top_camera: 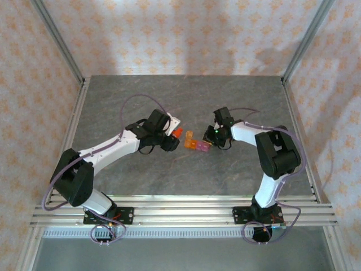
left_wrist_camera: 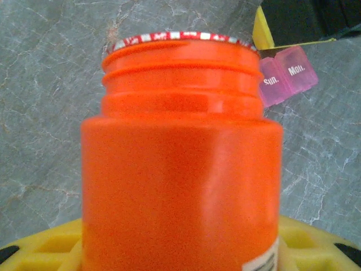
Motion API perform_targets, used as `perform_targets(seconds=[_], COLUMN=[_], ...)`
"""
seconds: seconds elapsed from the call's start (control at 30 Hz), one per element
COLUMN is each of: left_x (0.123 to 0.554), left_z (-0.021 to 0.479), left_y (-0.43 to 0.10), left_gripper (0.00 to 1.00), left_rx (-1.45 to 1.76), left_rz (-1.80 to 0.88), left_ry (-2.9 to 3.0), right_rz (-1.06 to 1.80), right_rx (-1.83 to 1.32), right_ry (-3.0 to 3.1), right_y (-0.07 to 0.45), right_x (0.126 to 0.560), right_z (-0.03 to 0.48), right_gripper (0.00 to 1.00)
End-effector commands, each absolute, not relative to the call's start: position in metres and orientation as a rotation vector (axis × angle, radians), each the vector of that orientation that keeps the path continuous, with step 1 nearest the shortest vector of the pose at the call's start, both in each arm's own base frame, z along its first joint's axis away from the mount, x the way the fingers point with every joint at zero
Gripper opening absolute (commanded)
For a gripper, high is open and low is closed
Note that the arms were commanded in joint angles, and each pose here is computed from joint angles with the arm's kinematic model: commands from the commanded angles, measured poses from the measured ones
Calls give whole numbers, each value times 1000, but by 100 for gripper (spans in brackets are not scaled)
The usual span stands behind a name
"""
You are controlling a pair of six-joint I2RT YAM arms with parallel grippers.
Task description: Sort the pills into containers
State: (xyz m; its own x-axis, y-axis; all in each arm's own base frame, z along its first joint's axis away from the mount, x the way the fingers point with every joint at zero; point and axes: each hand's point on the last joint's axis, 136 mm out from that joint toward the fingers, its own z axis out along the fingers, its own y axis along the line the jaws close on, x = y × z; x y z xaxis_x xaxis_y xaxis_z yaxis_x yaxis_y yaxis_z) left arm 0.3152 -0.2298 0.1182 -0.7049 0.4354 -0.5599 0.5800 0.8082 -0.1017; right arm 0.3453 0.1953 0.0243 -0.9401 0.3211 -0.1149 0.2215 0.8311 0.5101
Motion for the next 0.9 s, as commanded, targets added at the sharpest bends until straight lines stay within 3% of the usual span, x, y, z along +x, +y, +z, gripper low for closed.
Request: perform_targets(seconds=[0.0,0.3,0.57,0.67,0.87], left_x=[322,319,312,310,310], left_z=[129,122,110,107,97], left_y=[-241,-241,-240,-242,-245], left_gripper=[0,0,0,0,0], left_rx=[796,824,878,908,968], left_rz=[-391,-396,-374,-362,-334], left_ry=[2416,2435,2480,2500,2543], right_rz=[795,719,563,562,545], right_rx=[447,421,345,276,134], right_ry=[2807,2765,2711,2704,2733], right_y=[200,194,174,174,172], right_x=[331,327,334,331,317], right_z=[30,42,69,76,81], right_gripper=[17,20,61,69,72])
